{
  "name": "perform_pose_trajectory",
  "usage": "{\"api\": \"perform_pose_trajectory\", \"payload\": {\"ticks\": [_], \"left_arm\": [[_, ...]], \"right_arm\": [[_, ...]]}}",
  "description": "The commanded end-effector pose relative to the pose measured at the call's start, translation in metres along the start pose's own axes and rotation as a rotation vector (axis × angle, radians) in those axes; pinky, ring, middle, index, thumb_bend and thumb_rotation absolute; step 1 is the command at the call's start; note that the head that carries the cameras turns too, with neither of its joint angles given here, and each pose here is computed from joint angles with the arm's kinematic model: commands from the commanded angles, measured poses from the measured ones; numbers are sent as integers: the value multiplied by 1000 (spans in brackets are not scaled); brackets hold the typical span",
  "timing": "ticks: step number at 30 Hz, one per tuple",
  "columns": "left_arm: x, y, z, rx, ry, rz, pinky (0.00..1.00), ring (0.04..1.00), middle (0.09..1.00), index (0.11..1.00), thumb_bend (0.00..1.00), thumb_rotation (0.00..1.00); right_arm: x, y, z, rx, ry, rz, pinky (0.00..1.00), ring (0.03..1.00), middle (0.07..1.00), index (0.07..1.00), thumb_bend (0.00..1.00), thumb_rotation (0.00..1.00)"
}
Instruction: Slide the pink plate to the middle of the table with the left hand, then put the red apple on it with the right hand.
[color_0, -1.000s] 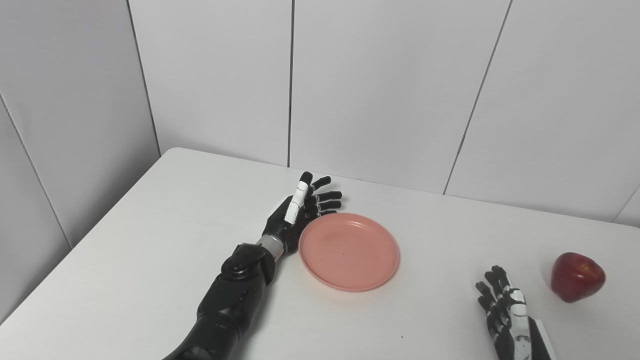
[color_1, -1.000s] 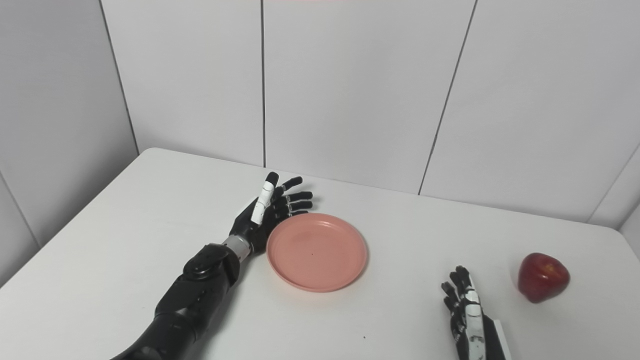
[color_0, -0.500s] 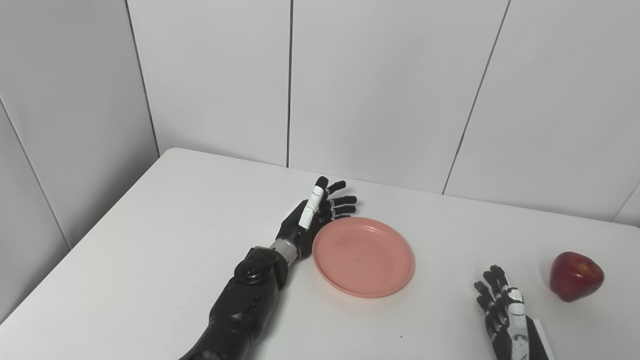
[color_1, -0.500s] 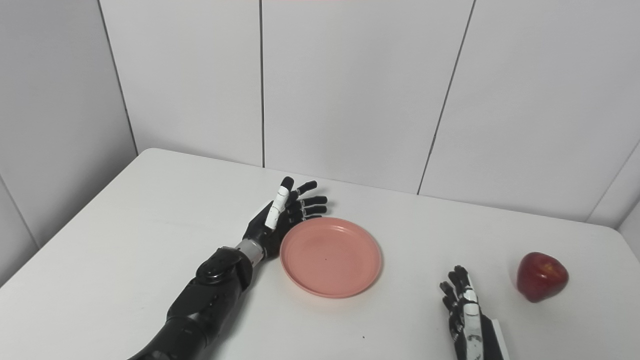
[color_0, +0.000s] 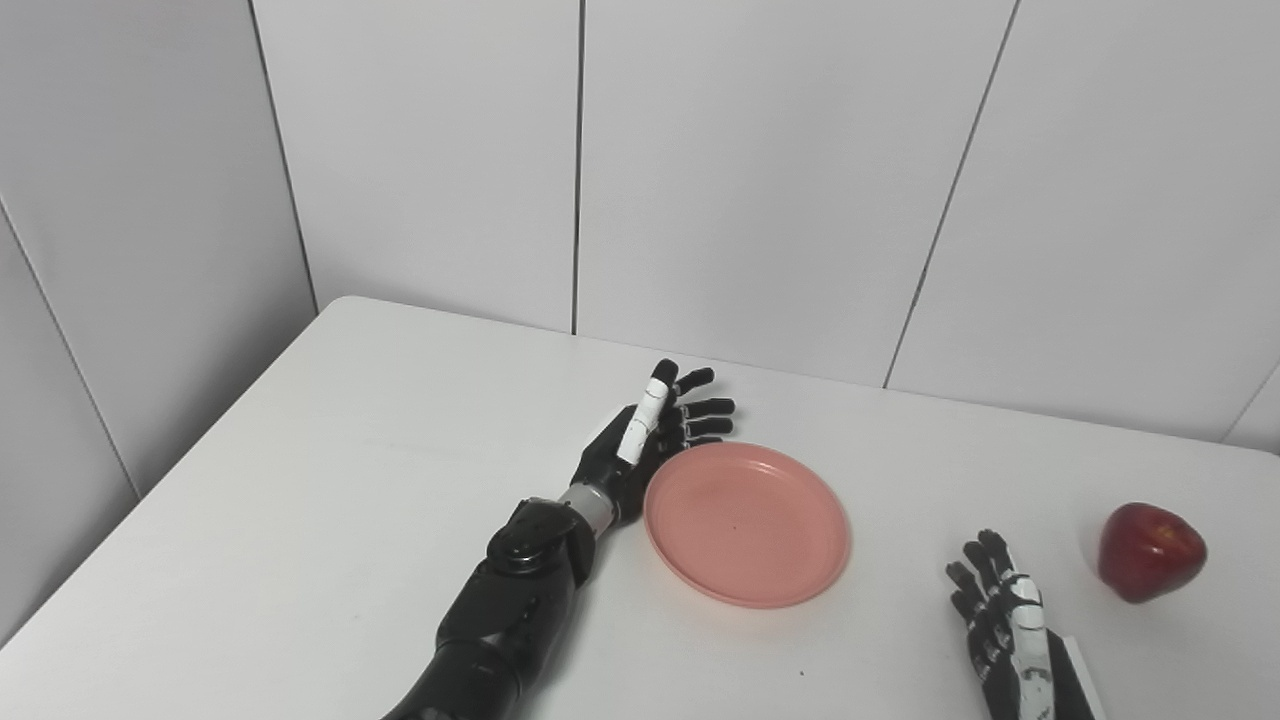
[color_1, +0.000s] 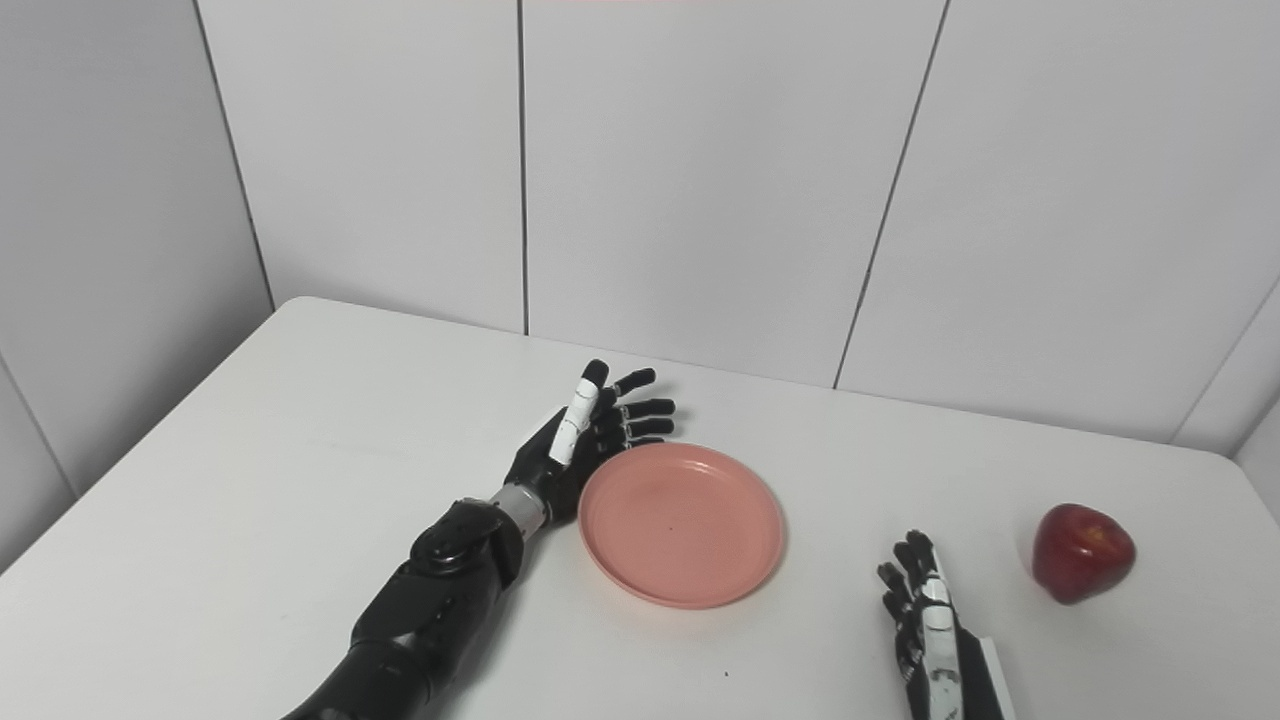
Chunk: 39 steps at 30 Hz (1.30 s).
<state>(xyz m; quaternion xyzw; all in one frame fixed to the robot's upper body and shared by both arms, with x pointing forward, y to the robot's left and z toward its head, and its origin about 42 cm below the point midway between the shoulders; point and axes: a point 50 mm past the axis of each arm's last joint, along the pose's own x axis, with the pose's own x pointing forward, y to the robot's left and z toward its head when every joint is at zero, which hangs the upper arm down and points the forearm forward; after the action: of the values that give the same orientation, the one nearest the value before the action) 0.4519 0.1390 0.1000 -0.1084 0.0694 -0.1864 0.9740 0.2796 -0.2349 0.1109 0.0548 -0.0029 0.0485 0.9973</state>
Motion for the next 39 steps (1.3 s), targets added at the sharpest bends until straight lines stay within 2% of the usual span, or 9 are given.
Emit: {"api": "perform_pose_trajectory", "payload": {"ticks": [1,8,12,18,30,39], "left_arm": [[-21,3,-47,-33,172,36,768,764,751,856,949,922],[-19,1,-44,-54,174,15,767,771,757,867,961,934],[-20,-3,-46,-25,190,-16,783,773,752,870,986,920],[-22,-2,-47,-13,197,-21,779,763,740,865,995,913],[-22,17,-33,-20,177,-6,782,781,770,869,965,917],[-27,35,-27,-14,169,-1,797,791,791,886,947,933]], "right_arm": [[3,12,1,22,13,33,1000,949,972,977,843,1000],[5,14,0,15,9,38,1000,949,972,977,833,1000],[5,16,0,18,8,36,1000,951,973,974,845,1000],[6,20,0,14,4,43,1000,953,974,976,836,1000],[13,34,-2,-7,0,28,1000,935,958,967,860,999],[17,52,-4,-17,3,17,1000,941,961,965,883,989]]}}
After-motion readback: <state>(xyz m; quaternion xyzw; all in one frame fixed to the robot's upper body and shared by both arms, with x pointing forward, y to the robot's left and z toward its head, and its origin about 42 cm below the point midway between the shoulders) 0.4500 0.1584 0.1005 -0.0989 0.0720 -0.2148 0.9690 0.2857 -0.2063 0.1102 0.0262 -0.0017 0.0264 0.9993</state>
